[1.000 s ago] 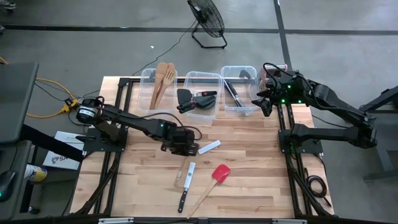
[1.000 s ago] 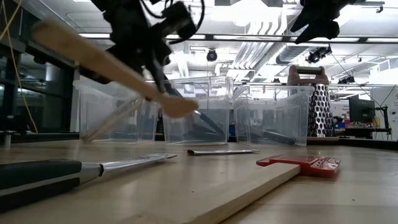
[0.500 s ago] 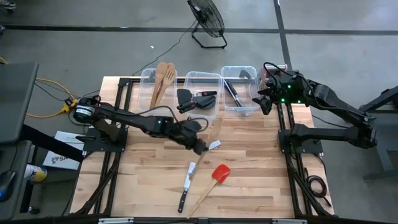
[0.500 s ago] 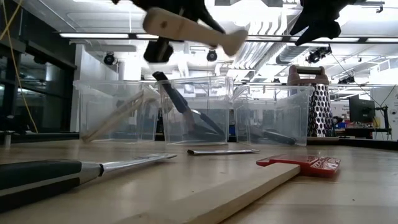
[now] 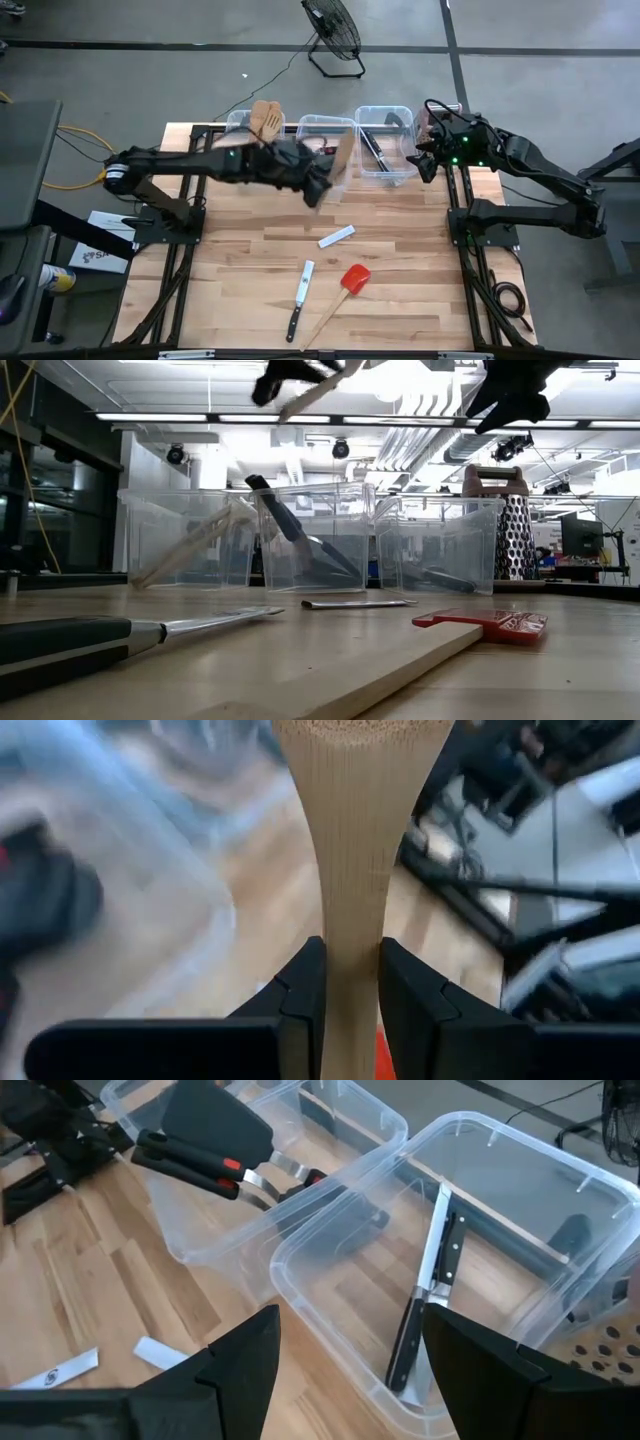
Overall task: Pick & Place Kitchen Items
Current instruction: Put the wooden serving spoon into the left bin
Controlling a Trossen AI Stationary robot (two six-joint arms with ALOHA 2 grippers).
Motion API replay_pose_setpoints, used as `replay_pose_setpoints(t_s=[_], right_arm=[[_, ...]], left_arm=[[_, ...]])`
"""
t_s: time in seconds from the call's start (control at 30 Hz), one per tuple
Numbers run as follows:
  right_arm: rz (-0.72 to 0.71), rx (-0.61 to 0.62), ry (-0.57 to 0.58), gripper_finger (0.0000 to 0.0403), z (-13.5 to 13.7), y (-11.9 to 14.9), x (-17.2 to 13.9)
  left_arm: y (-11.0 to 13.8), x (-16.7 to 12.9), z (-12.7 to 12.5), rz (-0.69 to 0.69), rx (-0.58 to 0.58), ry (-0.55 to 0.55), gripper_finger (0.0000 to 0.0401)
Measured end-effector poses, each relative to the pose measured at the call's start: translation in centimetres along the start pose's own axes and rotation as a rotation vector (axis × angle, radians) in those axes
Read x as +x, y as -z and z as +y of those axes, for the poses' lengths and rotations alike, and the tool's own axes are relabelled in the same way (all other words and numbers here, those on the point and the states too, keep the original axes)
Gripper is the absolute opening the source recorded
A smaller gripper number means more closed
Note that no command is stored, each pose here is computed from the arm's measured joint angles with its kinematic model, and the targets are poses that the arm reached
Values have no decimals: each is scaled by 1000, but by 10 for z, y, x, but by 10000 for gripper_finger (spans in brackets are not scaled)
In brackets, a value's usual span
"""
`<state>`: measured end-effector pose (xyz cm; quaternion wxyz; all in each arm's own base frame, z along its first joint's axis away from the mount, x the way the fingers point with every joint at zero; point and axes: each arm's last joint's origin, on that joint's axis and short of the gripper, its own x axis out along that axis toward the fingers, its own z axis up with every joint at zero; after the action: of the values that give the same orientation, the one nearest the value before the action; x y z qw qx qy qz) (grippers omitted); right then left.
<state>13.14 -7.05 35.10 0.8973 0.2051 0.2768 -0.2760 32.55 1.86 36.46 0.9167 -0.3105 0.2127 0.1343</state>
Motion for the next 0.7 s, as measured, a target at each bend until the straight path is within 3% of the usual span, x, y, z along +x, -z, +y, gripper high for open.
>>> replay_pose_setpoints(t_s=[0.2,0.4,0.7], right_arm=[[1,12,-6,235,0,0,0],[-2,28,-5,235,0,0,0],[-10,31,16,235,0,-1,0]], left_arm=[[-26,-27,15,-39,54,-210,64],[-35,-51,37,-48,57,-464,64],[-46,-65,62,-87,103,-696,64]])
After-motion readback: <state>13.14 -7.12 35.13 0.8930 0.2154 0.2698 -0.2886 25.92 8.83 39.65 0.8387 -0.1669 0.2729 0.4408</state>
